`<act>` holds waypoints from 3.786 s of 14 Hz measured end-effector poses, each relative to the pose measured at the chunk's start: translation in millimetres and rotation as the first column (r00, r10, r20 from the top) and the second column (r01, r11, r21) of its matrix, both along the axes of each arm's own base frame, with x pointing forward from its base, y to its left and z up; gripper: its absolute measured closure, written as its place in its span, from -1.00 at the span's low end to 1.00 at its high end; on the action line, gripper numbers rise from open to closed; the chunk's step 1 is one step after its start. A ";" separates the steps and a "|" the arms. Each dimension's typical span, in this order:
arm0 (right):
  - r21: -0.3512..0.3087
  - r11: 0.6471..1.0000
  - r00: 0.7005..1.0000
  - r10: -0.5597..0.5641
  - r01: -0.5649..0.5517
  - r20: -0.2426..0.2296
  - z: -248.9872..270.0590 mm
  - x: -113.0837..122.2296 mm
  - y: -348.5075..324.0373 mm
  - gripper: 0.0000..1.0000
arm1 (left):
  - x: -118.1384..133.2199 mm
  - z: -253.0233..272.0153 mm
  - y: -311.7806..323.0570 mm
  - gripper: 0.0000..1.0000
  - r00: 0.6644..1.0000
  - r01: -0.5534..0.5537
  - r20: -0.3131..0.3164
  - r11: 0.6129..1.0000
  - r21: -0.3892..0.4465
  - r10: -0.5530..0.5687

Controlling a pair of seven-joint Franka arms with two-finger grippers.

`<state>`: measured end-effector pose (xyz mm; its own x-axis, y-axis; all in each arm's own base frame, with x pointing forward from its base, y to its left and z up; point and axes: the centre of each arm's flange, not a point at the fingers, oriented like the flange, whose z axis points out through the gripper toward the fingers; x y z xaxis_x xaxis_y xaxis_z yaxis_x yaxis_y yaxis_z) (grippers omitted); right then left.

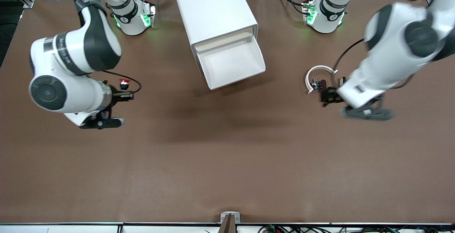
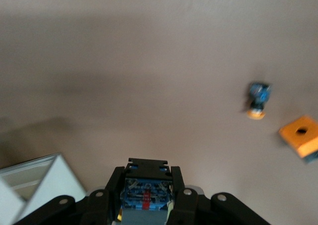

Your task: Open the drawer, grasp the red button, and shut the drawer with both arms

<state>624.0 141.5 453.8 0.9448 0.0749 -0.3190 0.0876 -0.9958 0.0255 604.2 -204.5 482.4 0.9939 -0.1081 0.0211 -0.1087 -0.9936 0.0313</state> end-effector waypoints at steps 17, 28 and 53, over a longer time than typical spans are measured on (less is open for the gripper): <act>-0.004 1.000 0.964 -0.008 0.009 0.265 -198.9 -48.8 -142.7 0.15 | -91.1 -175.1 -223.1 -1.00 0.951 -0.207 -0.229 0.978 0.035 0.210; 0.001 1.000 0.965 0.025 -0.026 0.261 -262.3 -55.8 -158.0 0.15 | -135.0 -183.0 -256.9 -1.00 0.923 -0.207 -0.324 0.978 0.030 0.206; 0.018 0.996 0.979 -0.091 0.090 0.180 3.4 -92.5 -128.6 -1.00 | -225.7 -186.8 -303.6 -1.00 0.831 -0.131 -0.542 0.991 0.034 0.129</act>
